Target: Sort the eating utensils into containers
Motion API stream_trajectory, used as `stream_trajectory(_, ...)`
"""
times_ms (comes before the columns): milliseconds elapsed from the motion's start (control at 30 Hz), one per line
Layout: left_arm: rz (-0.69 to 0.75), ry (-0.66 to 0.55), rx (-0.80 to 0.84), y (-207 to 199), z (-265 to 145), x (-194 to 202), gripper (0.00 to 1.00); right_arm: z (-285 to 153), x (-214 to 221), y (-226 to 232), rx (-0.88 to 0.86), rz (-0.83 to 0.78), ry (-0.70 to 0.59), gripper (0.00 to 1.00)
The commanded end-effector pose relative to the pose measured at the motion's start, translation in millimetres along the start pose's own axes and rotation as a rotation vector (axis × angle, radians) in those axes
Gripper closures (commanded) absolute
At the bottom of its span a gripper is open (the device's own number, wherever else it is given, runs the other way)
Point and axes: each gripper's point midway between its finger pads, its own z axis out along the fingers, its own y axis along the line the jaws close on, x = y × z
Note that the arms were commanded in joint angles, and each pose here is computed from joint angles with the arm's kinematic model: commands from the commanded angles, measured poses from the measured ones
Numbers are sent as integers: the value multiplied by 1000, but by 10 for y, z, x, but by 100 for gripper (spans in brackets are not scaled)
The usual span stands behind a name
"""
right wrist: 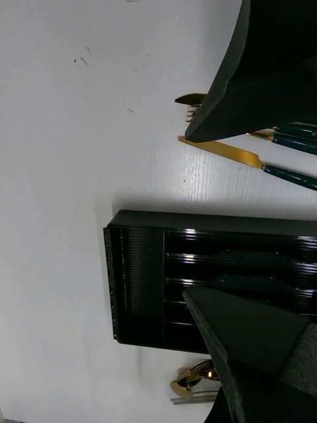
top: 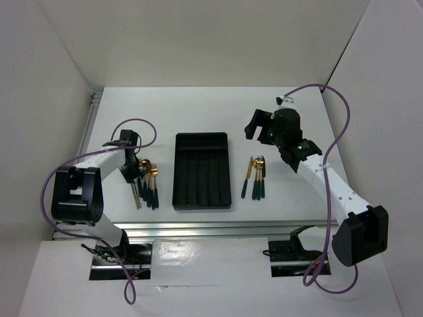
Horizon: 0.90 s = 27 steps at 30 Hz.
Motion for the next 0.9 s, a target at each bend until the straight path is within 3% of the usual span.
stream_trajectory(0, -24, -20, 3, -66, 30, -89, 56, -72, -165, 33, -12, -1, -61, 3)
stream_trajectory(67, -24, -20, 3, -74, 55, -92, 56, -72, -165, 33, -12, -1, -61, 3)
stream_trajectory(167, -12, -6, -6, -83, 95, -46, 67, -71, -172, 18, -4, -1, -65, 3)
stream_trajectory(300, -9, 3, -35, -53, 136, -4, 71, -97, -196, 24, -7, -9, -73, 3)
stream_trajectory(400, -26, 6, -50, -40, 109, -13, 99, -95, -203, 9, 1, -9, -77, 3)
stream_trajectory(700, 49, -106, 67, -244, -520, -339, 100, -95, -203, 9, 1, -9, -77, 3)
stream_trajectory(867, 185, -101, 179, -366, -962, -293, 100, -116, -281, 50, -8, 2, -94, 3)
